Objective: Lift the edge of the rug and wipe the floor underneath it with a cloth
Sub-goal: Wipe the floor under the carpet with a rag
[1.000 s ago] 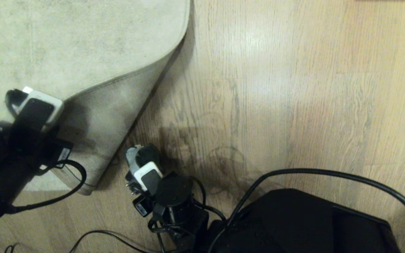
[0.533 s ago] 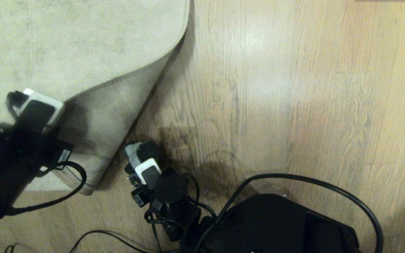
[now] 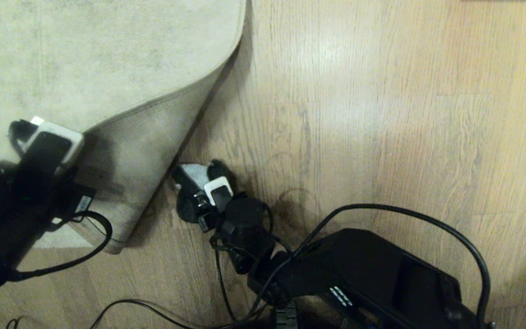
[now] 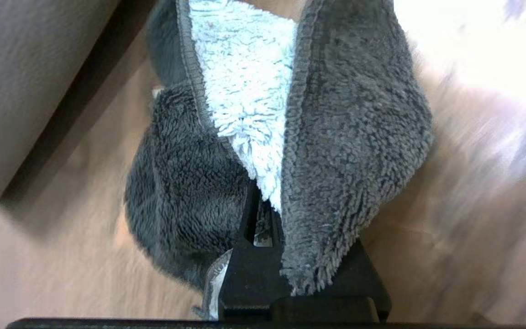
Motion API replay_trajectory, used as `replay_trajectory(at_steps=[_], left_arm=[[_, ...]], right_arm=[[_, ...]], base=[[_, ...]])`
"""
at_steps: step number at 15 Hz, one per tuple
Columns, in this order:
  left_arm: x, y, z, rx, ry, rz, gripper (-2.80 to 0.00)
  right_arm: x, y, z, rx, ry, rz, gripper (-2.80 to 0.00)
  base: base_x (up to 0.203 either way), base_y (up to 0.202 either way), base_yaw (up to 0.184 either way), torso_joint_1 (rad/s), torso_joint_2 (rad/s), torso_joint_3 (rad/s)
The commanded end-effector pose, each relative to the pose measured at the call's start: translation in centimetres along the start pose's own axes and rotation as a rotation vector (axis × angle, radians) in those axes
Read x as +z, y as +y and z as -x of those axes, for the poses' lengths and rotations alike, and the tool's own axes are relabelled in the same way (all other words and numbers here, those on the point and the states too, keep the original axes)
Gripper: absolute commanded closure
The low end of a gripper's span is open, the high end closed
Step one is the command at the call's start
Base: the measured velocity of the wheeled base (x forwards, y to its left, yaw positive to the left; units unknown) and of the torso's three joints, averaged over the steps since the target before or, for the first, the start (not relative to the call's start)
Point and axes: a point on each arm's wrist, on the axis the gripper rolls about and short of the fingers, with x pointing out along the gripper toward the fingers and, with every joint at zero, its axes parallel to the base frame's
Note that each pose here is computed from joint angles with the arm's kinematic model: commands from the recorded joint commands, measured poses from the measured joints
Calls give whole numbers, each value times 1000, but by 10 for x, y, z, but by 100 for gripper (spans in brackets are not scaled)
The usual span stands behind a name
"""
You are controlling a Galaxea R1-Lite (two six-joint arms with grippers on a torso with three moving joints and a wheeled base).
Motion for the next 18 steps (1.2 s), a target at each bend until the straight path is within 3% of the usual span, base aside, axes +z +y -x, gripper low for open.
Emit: replay_trajectory(at_steps=[1,9,13,18], left_arm=[[0,-1,0,2,1,-3,0],[-1,-1,-1,2,4,-5,0],[-1,1,-2,12,8,-2,0],[0,2,-2,18,-2,2,0]], right_arm=[[15,-15,-8,-37,-40,-4,0],[51,-59,-19,-122,-99,-11,0],[62,-96,-21,-188,-97,46,0],[71,-123,-7,-218,-46,71,0]], base=[[0,0,0,0,0,0],[0,0,0,0,0,0],[0,0,0,0,0,0],[0,0,0,0,0,0]])
